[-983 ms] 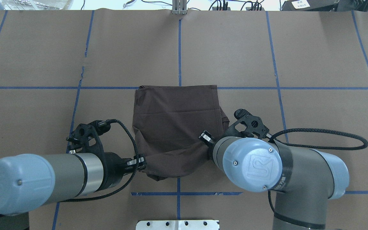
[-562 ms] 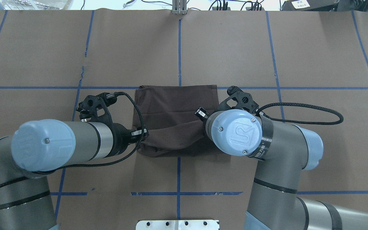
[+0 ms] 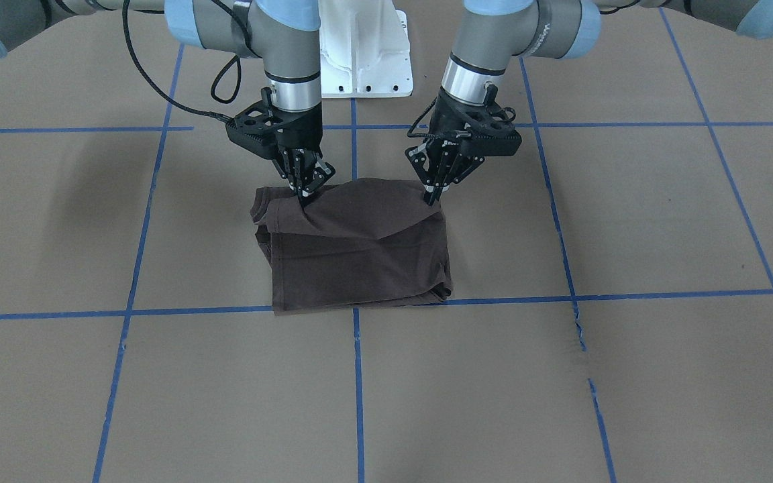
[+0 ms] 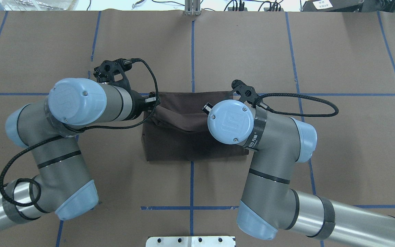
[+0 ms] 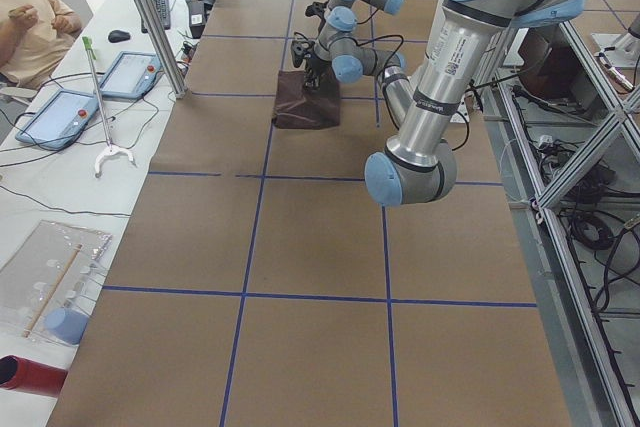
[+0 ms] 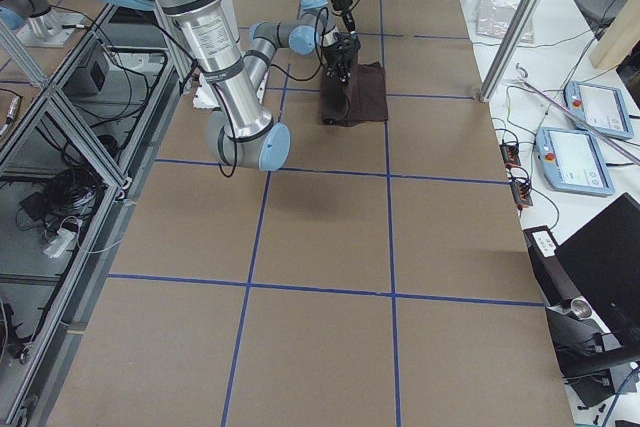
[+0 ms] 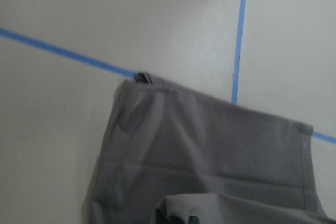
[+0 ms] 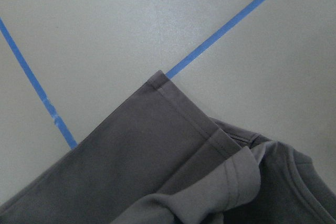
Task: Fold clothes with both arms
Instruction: 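Lay the folded edge onto the far half and open both grippers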
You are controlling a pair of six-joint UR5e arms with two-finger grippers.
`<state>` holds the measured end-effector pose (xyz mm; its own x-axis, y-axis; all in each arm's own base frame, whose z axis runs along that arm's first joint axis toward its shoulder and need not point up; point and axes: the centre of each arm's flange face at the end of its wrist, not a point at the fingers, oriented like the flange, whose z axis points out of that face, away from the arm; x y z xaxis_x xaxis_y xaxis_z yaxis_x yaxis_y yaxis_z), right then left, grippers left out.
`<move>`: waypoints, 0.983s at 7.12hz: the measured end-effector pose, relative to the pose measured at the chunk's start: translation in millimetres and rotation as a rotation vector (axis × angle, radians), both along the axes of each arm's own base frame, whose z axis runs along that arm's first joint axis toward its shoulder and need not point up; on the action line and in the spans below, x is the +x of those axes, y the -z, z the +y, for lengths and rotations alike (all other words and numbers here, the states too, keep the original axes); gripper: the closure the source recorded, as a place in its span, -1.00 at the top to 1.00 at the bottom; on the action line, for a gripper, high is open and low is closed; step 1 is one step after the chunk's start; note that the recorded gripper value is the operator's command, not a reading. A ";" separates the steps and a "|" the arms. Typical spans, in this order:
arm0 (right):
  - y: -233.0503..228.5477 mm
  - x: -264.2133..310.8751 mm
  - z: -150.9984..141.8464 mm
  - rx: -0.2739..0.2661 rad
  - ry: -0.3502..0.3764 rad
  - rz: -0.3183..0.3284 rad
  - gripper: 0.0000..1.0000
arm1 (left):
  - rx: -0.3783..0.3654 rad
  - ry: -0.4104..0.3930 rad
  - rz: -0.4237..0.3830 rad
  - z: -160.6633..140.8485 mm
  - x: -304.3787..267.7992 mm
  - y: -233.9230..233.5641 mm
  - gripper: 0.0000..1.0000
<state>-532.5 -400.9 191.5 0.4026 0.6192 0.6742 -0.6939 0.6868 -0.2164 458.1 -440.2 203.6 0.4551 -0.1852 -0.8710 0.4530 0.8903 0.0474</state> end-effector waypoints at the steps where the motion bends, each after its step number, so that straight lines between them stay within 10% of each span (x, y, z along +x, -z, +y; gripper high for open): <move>1: -0.6 -8.0 -9.6 -0.006 -0.001 0.013 -1.00 | 0.012 0.012 -0.018 -21.9 6.4 -10.8 -1.00; 5: -27.4 -37.3 -54.6 0.033 0.016 -0.016 -1.00 | 0.021 0.019 -0.058 -59.0 33.3 -49.7 -1.00; 6: -30.0 -34.8 -60.9 0.038 0.028 -0.014 -0.13 | 0.022 0.020 -0.059 -63.9 39.6 -59.5 0.30; 7: -32.6 -32.8 -64.8 0.048 0.044 -0.004 0.99 | 0.025 0.017 -0.063 -68.1 45.7 -70.9 0.99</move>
<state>-565.3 -465.8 224.1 0.4261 0.5679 0.7042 -0.6616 0.7265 -0.1857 503.9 -508.4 274.5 0.5066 -0.1720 -0.8449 0.4631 0.8808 0.0984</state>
